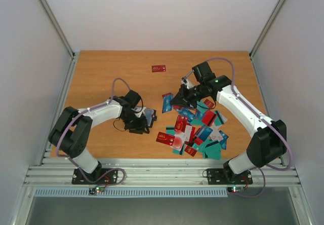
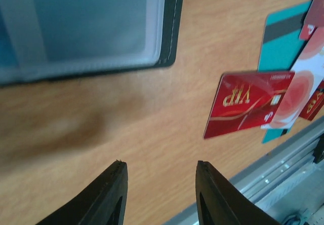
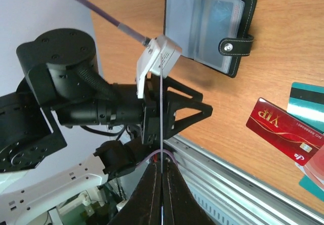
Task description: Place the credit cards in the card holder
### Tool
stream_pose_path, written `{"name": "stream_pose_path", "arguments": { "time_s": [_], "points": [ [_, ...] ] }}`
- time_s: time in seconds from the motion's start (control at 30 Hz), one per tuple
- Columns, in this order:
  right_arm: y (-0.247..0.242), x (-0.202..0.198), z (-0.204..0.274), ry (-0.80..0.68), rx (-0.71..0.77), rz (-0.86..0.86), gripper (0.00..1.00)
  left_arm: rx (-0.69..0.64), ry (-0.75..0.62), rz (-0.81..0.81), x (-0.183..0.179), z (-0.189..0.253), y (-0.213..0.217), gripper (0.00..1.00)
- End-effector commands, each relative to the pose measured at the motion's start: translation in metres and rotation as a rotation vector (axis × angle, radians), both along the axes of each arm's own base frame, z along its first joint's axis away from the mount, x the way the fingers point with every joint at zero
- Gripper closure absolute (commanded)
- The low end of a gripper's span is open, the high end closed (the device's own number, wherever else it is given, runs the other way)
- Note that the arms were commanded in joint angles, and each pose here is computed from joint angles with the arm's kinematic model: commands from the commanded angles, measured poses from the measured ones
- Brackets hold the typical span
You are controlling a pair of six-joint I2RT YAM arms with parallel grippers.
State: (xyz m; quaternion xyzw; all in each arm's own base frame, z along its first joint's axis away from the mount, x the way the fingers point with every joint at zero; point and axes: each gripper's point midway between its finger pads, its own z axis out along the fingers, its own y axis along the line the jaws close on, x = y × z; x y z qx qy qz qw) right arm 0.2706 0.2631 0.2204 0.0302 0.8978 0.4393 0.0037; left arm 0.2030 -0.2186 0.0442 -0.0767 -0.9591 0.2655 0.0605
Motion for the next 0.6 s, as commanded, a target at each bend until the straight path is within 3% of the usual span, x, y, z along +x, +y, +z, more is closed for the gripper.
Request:
{"name": "stream_pose_path", "arguments": {
  "time_s": [0.0, 0.57],
  "points": [
    [-0.006, -0.007, 0.008, -0.034, -0.011, -0.001, 0.99, -0.064, -0.071, 0.019, 0.031, 0.001, -0.022, 0.61],
    [-0.012, -0.005, 0.006, -0.029, -0.023, -0.016, 0.99, -0.070, -0.063, 0.046, 0.073, -0.026, -0.047, 0.64]
  ]
}}
